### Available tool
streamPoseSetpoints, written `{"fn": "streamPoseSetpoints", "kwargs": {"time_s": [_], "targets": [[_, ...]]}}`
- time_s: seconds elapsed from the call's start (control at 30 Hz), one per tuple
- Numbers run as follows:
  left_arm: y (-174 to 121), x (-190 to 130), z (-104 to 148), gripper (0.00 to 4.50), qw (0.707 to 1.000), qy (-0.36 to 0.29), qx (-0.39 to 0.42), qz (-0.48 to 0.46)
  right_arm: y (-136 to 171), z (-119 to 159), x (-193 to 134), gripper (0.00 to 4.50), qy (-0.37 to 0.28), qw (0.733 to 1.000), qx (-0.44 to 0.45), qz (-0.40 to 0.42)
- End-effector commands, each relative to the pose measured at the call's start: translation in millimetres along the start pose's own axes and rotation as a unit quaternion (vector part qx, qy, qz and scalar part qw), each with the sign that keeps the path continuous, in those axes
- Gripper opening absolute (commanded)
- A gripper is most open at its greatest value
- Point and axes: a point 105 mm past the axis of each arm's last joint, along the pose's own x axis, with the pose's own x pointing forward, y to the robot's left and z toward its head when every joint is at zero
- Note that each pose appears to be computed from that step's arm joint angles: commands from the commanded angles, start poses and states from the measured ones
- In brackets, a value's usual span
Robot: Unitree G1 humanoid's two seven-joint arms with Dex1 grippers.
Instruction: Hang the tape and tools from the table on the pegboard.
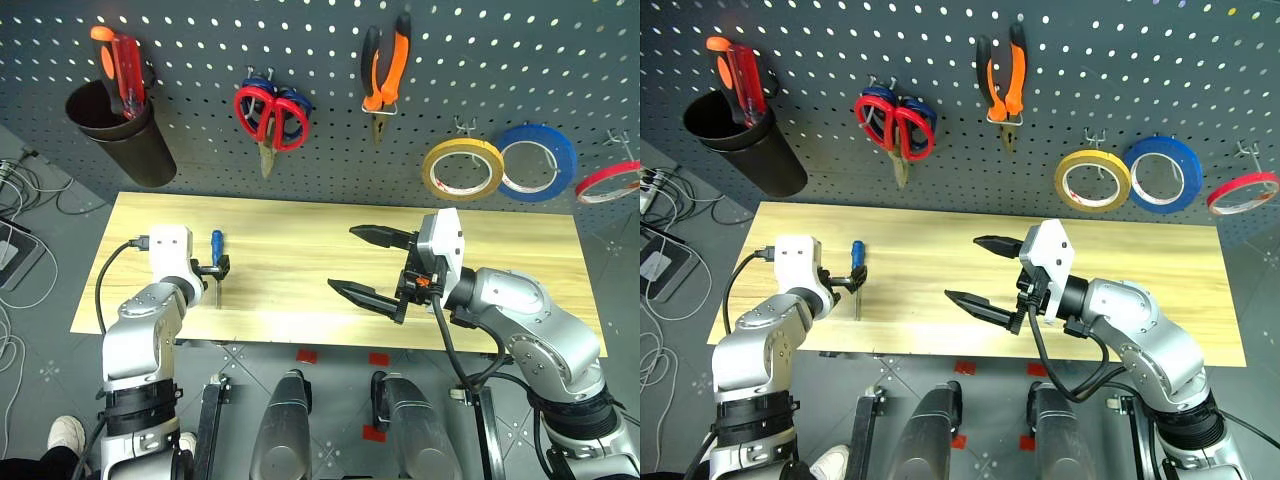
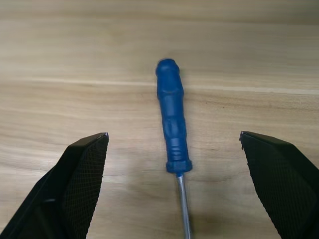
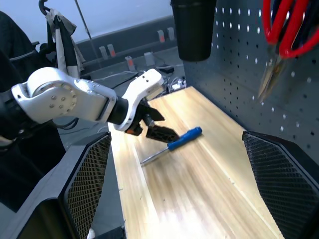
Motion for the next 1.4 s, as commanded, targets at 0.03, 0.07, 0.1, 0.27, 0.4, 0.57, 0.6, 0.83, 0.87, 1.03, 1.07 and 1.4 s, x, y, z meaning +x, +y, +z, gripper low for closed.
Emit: {"fn": "streamPoseSetpoints", "kwargs": {"time_s": [0.03, 0.07, 0.1, 0.27, 0.4, 0.57, 0.6, 0.83, 0.87, 1.03, 1.07, 1.4], "targets": [[13.3, 1.4, 0.0, 4.45, 1.000, 0.014, -0.017, 0.005, 4.6, 8.6, 1.2, 4.50, -0.013, 1.000, 0.002, 0.010], [14.0, 2.9, -0.8, 4.45, 1.000, 0.018, -0.013, 0.003, 4.6, 8.3, 0.6, 4.50, -0.011, 1.000, 0.003, 0.010], [14.2, 4.4, -1.4, 4.45, 1.000, 0.021, -0.011, -0.001, 4.5, 7.8, 0.5, 4.50, -0.009, 1.000, 0.004, 0.010], [12.7, 10.9, -0.9, 4.27, 0.999, 0.031, 0.010, -0.013, 4.0, 6.5, -0.7, 4.50, -0.004, 1.000, 0.012, 0.006], [10.6, 14.2, 2.1, 3.30, 0.999, 0.030, 0.022, -0.021, 3.0, 5.7, -0.6, 4.50, -0.002, 1.000, 0.014, 0.004], [10.3, 17.5, 2.6, 1.72, 0.999, 0.029, 0.023, -0.025, 0.8, 4.7, -0.5, 4.50, -0.001, 1.000, 0.013, 0.000], [9.6, 18.4, 2.3, 1.42, 0.999, 0.030, 0.024, -0.026, 0.5, 4.7, -0.5, 4.50, -0.001, 1.000, 0.013, 0.000], [5.1, 21.5, 4.3, 0.44, 0.998, 0.026, 0.038, -0.031, -2.6, 5.1, -1.1, 4.50, -0.003, 1.000, 0.008, -0.006], [4.5, 21.9, 4.7, 0.44, 0.998, 0.024, 0.042, -0.032, -3.1, 5.0, -0.9, 4.50, -0.003, 1.000, 0.007, -0.007], [-23.0, 8.6, 17.7, 0.44, 0.984, -0.034, 0.163, -0.066, -3.8, 10.5, -9.0, 4.50, -0.018, 1.000, 0.010, -0.017], [-28.7, 5.4, 19.7, 0.44, 0.981, -0.046, 0.177, -0.070, -3.9, 10.6, -10.9, 4.50, -0.020, 1.000, 0.012, -0.020], [-89.6, -57.2, 47.1, 0.44, 0.935, -0.223, 0.271, -0.058, -8.2, 21.6, -29.0, 4.50, -0.060, 0.994, 0.015, -0.087]]}}
